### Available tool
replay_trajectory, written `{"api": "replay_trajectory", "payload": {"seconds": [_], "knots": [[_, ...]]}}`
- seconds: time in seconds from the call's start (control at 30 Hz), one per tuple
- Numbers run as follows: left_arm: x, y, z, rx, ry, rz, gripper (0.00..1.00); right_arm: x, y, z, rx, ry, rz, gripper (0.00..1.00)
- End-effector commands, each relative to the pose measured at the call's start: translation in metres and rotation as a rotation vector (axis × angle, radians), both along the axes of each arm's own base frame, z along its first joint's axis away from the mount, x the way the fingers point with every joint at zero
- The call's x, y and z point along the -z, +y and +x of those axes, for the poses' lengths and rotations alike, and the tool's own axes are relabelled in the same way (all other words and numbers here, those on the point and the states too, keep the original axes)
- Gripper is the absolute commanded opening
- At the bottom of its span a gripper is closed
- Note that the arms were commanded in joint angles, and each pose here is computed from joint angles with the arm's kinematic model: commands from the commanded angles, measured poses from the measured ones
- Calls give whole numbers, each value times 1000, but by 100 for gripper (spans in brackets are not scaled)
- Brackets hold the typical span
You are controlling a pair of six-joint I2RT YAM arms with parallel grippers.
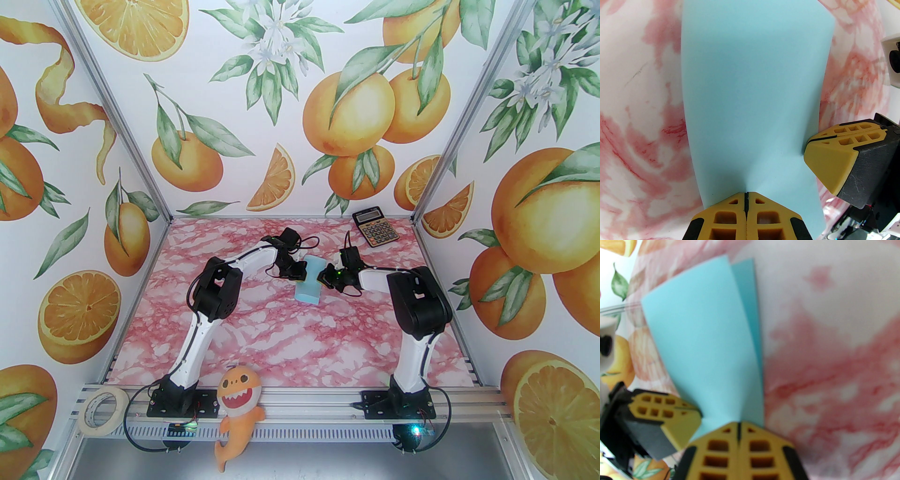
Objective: Fold a paper plane with a square sheet of paper (fold left side to right side)
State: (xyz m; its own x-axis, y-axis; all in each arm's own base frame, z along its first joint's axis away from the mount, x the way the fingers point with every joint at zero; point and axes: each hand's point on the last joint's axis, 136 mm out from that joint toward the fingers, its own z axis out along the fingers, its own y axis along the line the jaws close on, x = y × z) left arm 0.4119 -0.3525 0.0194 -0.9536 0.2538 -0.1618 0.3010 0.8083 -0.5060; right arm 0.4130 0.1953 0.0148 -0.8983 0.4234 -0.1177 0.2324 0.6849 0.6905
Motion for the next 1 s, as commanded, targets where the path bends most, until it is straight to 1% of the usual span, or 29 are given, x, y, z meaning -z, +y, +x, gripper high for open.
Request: {"api": "replay_trajectory", "payload": {"seconds": [0.0, 0.07, 0.23, 0.3, 0.67, 0.83, 0.97], "knots": [[-39, -5, 13, -20, -37, -98, 5, 39, -14, -24, 14, 118, -100, 0], [-43, -7, 18, -26, -44, -122, 6, 39, -13, -25, 12, 119, -101, 0], [-40, -6, 25, -33, -44, -122, 6, 40, -14, -24, 14, 120, -100, 0], [-22, -2, 23, -26, -24, -88, 6, 39, -14, -24, 14, 117, -100, 0], [24, 16, 5, -26, 43, -16, 5, 40, -14, -23, 16, 118, -99, 0], [34, 26, 3, -40, 55, -1, 4, 39, -13, -23, 13, 117, -98, 0], [33, 29, 4, -37, 49, -4, 2, 38, -13, -22, 13, 114, -99, 0]]}}
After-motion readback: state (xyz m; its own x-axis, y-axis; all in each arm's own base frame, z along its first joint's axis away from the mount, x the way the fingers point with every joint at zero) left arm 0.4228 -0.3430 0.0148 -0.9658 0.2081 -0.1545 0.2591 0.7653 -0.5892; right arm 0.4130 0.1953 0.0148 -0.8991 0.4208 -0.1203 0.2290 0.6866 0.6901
